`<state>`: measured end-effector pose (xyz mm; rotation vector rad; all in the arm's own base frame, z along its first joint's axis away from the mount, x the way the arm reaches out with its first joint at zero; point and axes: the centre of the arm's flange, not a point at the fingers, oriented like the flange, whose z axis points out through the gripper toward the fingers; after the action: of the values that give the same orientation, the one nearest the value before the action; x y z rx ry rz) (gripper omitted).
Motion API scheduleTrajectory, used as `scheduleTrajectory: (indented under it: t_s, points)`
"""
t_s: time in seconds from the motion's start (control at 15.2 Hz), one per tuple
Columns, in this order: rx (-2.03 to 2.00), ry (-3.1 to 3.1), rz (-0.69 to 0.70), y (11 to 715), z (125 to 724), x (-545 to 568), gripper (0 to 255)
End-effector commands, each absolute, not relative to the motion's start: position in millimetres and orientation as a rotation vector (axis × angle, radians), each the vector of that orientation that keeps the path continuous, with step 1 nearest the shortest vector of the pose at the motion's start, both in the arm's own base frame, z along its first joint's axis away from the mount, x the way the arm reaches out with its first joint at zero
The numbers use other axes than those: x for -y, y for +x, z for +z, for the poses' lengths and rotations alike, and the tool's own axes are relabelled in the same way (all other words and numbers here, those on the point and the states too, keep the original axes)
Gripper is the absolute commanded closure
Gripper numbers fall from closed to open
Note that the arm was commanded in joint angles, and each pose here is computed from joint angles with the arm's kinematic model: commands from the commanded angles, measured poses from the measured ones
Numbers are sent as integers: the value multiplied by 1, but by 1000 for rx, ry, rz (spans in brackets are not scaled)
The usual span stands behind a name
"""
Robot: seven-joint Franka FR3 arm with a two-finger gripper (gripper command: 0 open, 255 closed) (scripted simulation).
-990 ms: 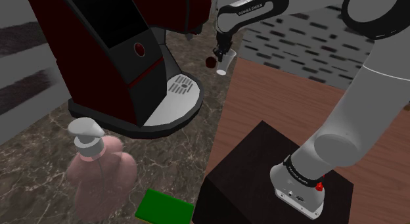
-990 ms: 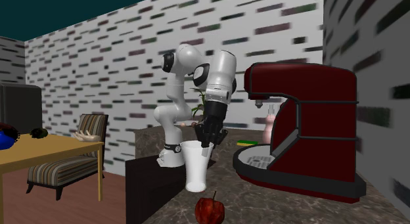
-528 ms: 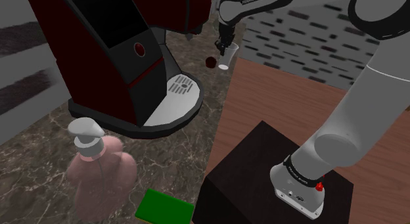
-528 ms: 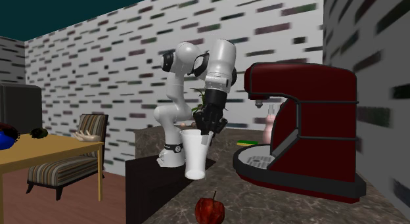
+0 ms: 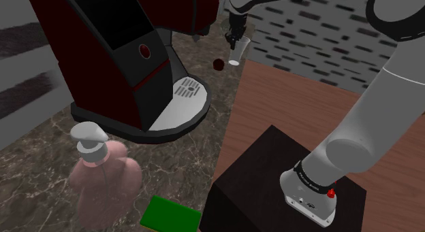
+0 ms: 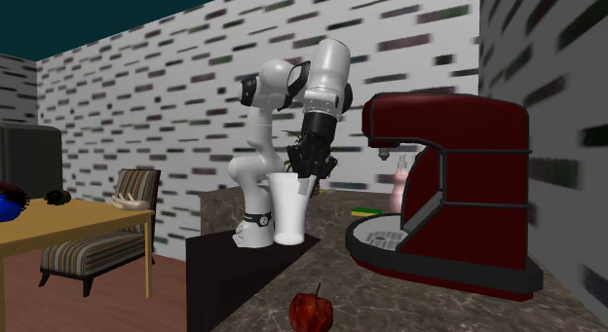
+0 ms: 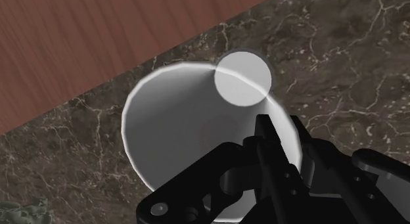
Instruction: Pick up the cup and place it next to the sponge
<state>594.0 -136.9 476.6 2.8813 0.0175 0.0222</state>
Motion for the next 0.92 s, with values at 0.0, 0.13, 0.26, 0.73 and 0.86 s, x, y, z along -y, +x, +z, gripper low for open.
scheduleTrajectory:
  t_s: [0.0, 0.13, 0.26, 0.73, 0.86]
  points:
    - [-18, 2881, 22, 593, 488, 136, 255]
    - [-18, 2881, 22, 593, 498, 136, 255]
    - [-18, 2881, 22, 593, 509, 136, 255]
    - [-18, 2881, 22, 593, 546, 136, 255]
    - [-18, 2881, 22, 593, 556, 136, 255]
